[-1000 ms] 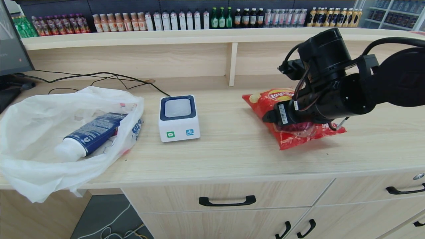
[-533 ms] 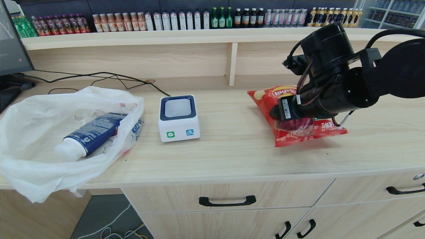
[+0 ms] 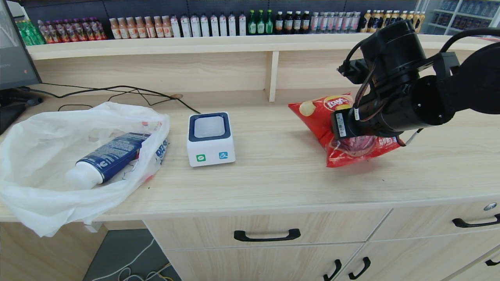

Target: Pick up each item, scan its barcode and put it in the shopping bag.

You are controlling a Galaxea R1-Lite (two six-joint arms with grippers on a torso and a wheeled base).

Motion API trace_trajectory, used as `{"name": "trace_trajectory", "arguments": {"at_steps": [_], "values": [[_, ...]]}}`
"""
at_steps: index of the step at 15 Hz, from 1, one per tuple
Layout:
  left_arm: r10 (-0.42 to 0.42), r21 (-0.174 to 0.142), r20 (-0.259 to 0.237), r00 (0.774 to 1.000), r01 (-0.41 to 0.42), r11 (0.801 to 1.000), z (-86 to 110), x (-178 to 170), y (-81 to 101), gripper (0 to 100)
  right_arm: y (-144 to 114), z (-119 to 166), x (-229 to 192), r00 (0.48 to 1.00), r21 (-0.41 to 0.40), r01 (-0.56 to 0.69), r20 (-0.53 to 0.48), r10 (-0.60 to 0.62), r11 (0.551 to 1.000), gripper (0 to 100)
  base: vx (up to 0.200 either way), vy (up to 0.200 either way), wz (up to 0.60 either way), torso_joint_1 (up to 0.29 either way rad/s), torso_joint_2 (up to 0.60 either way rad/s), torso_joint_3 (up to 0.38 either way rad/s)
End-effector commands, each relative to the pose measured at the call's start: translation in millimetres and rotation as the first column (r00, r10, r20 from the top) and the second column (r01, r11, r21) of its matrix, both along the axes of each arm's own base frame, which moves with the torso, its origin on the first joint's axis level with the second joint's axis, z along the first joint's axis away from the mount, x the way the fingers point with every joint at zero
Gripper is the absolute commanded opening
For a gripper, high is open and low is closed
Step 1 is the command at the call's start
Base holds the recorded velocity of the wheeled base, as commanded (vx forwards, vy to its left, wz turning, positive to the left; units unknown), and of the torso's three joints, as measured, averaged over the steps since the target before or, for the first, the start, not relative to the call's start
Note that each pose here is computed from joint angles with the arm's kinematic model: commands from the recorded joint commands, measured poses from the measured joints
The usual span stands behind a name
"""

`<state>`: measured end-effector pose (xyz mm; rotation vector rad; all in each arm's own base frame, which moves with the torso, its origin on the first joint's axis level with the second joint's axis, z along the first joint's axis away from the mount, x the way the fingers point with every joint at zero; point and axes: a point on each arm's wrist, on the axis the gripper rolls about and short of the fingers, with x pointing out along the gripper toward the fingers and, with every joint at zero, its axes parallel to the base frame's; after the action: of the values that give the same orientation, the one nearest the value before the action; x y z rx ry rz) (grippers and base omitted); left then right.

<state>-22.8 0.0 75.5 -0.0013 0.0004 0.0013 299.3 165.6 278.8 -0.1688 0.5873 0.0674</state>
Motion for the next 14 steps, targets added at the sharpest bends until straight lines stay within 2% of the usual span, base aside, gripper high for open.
{"name": "trace_trajectory", "arguments": {"at_steps": [1,8,14], "values": [[0.0,0.0,0.0,1.0,0.0,1.0,0.0,0.0,0.0,100,0.5,-1.6,0.9,1.0,-0.003,0.0,-0.006,0.0,1.0,0,0.0,0.0,0.0,0.0,0.0,0.0],[0.0,0.0,0.0,1.0,0.0,1.0,0.0,0.0,0.0,100,-3.2,6.9,-5.4,1.0,0.01,0.001,0.017,-0.001,1.0,0,0.0,0.0,0.0,0.0,0.0,0.0],[0.0,0.0,0.0,1.0,0.0,1.0,0.0,0.0,0.0,100,-13.5,32.3,-30.1,0.996,0.034,-0.014,0.084,0.011,0.999,0,0.0,0.0,0.0,0.0,0.0,0.0]]}}
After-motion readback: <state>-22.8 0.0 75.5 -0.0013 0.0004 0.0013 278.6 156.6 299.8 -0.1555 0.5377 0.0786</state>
